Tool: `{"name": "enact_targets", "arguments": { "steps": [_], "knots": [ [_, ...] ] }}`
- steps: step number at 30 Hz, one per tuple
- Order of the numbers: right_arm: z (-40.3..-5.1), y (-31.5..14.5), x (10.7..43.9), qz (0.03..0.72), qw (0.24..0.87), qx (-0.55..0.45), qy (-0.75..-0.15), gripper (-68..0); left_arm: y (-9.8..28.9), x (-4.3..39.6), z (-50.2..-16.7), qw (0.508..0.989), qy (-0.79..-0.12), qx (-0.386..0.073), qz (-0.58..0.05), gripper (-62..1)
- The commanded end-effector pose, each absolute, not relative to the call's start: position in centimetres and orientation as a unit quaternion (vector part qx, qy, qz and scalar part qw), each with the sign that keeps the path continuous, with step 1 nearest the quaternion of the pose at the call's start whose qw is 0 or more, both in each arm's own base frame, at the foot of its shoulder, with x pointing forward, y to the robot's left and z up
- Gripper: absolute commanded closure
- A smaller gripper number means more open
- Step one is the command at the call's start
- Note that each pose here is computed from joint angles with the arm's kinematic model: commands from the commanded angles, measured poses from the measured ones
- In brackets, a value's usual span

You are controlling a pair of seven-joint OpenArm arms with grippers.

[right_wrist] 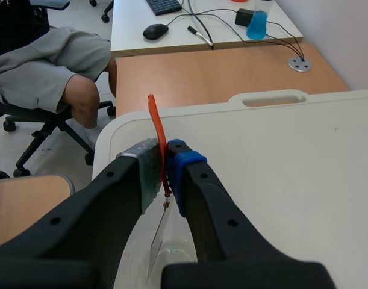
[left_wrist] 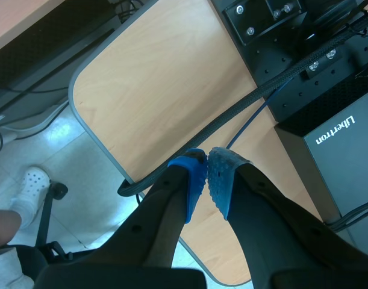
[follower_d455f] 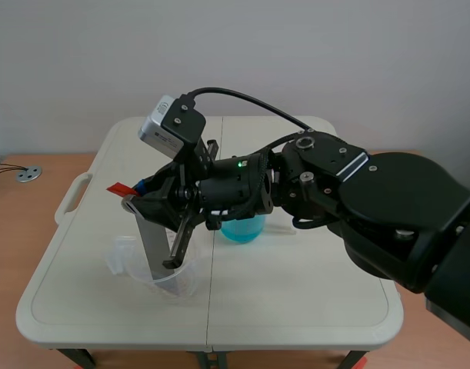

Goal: Hold the metal plate by the orange handle, dip it into the blue solution, take it out and point at it, then put the plate back in the beaker on the left.
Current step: 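Return to the home posture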

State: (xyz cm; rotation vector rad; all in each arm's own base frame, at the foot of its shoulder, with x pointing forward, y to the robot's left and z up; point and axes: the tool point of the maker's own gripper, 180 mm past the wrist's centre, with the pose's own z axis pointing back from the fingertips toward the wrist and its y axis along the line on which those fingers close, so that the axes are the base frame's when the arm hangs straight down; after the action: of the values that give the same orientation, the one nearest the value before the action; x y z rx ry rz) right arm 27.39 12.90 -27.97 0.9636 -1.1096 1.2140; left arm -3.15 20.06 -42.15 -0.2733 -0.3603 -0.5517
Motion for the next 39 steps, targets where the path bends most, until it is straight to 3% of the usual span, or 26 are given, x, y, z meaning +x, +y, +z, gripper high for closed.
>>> {"name": "enact_targets", "arguments": {
  "steps": [1,7,17,19,21,23,24,33,39],
  "knots": [
    [-26.7,13.2,27.8,0.521,0.566,0.416,-0.486,-8.8,19.8,-2.8,-42.0,0.936,-0.183,-0.136,-0.267,-6.2],
    [-26.4,13.2,28.0,0.522,0.563,0.414,-0.489,-22.1,19.9,-3.0,-42.1,0.938,-0.176,-0.134,-0.268,-6.2],
    [-25.4,13.3,28.4,0.514,0.552,0.421,-0.503,-60.4,20.0,-3.1,-42.2,0.938,-0.173,-0.133,-0.268,-6.3],
    [-25.4,13.3,28.5,0.513,0.554,0.418,-0.505,-66.6,20.0,-3.1,-42.2,0.938,-0.172,-0.133,-0.269,-12.3],
    [-25.3,13.1,29.2,0.506,0.559,0.408,-0.514,-66.5,20.0,-3.2,-42.2,0.936,-0.17,-0.13,-0.279,-28.8],
    [-25.0,12.8,29.8,0.499,0.563,0.402,-0.522,-66.5,20.1,-3.3,-42.3,0.934,-0.17,-0.129,-0.287,-54.9],
    [-24.9,12.5,30.1,0.495,0.564,0.399,-0.526,-66.5,20.1,-3.2,-42.3,0.934,-0.17,-0.129,-0.287,-62.3],
    [-21.8,8.8,33.6,0.457,0.567,0.367,-0.578,-66.5,20.1,-3.0,-42.3,0.933,-0.172,-0.128,-0.288,-62.3],
    [-20.7,6.1,34.0,0.452,0.573,0.341,-0.593,-66.5,20.0,-2.6,-42.3,0.933,-0.176,-0.127,-0.288,-62.3]
  ]
}}
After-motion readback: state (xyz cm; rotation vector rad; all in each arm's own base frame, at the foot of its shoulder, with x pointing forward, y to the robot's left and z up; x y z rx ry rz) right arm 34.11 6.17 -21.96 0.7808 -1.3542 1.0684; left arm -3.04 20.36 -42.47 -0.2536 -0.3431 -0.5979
